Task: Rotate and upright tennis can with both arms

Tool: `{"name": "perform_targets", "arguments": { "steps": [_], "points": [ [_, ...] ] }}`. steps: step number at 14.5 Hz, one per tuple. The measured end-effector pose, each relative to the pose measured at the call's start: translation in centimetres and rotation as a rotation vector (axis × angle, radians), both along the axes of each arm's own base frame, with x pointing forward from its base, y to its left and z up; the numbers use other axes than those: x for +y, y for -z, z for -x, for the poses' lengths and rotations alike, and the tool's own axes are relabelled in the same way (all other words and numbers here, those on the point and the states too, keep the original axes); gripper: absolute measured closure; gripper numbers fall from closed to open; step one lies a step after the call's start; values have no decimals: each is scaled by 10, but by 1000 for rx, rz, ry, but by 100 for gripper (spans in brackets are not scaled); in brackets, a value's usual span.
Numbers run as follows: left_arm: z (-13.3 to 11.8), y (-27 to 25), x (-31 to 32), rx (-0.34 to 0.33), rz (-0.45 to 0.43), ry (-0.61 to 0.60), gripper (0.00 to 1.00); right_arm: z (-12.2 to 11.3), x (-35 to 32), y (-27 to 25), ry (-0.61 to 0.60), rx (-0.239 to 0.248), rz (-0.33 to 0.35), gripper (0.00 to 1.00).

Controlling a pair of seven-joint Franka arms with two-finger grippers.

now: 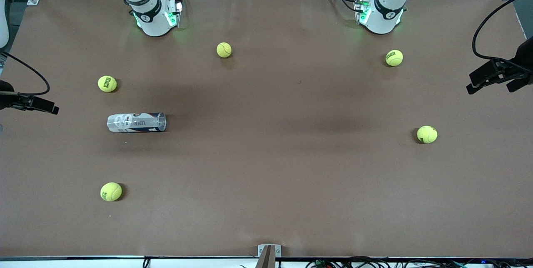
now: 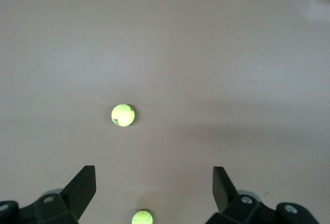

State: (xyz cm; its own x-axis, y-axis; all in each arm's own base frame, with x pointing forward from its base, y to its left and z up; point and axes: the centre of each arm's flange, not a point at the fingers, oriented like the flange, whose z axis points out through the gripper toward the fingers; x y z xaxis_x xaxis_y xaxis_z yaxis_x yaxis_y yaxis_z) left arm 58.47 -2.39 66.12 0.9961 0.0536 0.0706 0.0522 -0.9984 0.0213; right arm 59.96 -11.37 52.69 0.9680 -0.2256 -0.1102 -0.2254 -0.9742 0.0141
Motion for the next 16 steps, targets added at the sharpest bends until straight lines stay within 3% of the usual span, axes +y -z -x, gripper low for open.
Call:
{"name": "perform_targets", "arguments": {
  "steps": [6, 10, 13, 16],
  "points": [
    [0, 0, 0, 0, 0, 0, 0, 6, -8, 4, 602, 37, 64, 0],
    [0, 0, 0, 0, 0, 0, 0, -1, 21, 35, 967, 95, 138, 0],
    [0, 0, 0, 1, 0, 0, 0, -10, 36, 81, 1131, 155, 204, 0],
    [0, 0, 0, 1, 0, 0, 0, -10, 44, 141, 1246, 152, 233, 0]
  ]
}}
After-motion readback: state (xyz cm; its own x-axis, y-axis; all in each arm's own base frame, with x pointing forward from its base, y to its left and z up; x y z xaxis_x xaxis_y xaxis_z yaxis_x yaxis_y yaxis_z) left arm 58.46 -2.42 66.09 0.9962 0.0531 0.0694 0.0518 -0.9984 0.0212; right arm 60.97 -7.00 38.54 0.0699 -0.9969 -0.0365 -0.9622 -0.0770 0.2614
